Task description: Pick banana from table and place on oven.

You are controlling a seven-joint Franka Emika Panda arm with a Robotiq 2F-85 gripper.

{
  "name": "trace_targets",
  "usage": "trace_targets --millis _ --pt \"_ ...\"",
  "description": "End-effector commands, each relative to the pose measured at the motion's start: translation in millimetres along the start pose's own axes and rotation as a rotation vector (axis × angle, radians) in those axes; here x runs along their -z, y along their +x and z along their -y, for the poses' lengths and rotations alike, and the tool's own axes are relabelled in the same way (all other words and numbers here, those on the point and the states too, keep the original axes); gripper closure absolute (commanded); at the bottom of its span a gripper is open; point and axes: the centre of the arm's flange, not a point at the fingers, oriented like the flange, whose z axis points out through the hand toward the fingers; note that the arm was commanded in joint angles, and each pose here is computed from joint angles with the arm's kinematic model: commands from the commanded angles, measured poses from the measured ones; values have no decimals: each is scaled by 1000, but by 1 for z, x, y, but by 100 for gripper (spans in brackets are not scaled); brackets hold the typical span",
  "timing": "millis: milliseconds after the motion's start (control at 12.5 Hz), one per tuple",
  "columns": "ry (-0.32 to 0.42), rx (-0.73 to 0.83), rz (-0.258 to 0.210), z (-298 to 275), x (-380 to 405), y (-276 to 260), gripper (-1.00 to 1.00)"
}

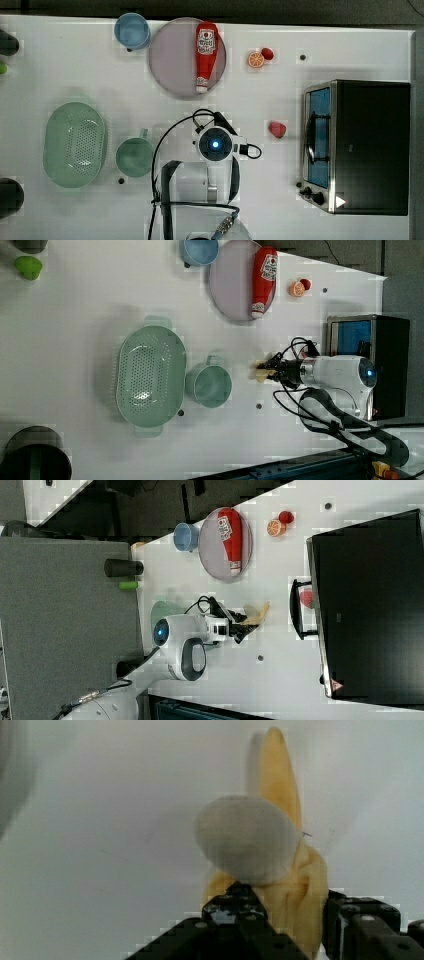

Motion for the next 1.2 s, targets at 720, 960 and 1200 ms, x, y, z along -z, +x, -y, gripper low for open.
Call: trace_targets --millis 720,960,1200 --pt "101 -61 -88 34 277 39 45" --pt "65 -134 -48 -6 369 57 45" --pt "52 -231 -41 -66 399 109 45"
